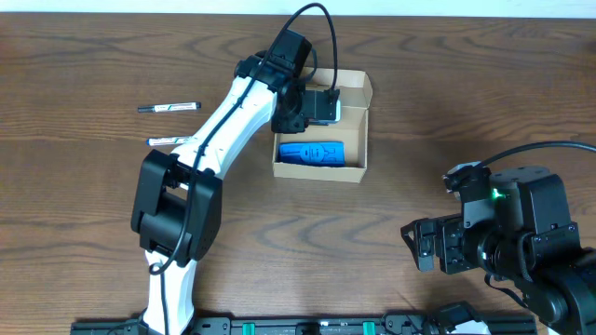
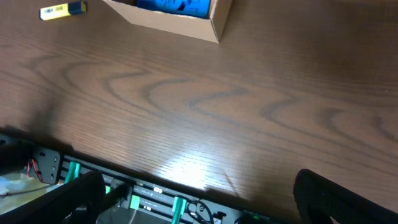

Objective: Pack container
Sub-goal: 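Lower the stapler beside the duster and open the left gripper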

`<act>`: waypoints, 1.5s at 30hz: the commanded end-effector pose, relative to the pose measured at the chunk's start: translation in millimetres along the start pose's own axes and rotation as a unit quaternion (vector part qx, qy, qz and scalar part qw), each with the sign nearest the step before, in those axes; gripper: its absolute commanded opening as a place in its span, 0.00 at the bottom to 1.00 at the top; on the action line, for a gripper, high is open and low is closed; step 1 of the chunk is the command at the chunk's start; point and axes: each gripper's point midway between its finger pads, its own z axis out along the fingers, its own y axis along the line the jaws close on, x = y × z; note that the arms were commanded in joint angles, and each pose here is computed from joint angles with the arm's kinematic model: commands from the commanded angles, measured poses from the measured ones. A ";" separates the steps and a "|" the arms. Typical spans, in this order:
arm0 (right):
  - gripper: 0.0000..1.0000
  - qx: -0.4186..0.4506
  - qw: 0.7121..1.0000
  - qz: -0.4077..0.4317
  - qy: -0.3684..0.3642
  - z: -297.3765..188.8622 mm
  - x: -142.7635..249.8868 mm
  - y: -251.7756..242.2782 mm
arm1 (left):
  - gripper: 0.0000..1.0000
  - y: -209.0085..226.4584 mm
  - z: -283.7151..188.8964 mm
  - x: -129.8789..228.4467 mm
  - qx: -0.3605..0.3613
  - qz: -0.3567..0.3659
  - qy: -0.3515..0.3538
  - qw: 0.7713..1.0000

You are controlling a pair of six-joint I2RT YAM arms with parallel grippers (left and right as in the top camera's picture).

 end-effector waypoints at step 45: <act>0.99 -0.002 1.000 0.009 0.001 0.3 0.1 -0.1 | 0.52 -0.6 -2.1 -6.1 0.009 -0.098 -0.023 0.995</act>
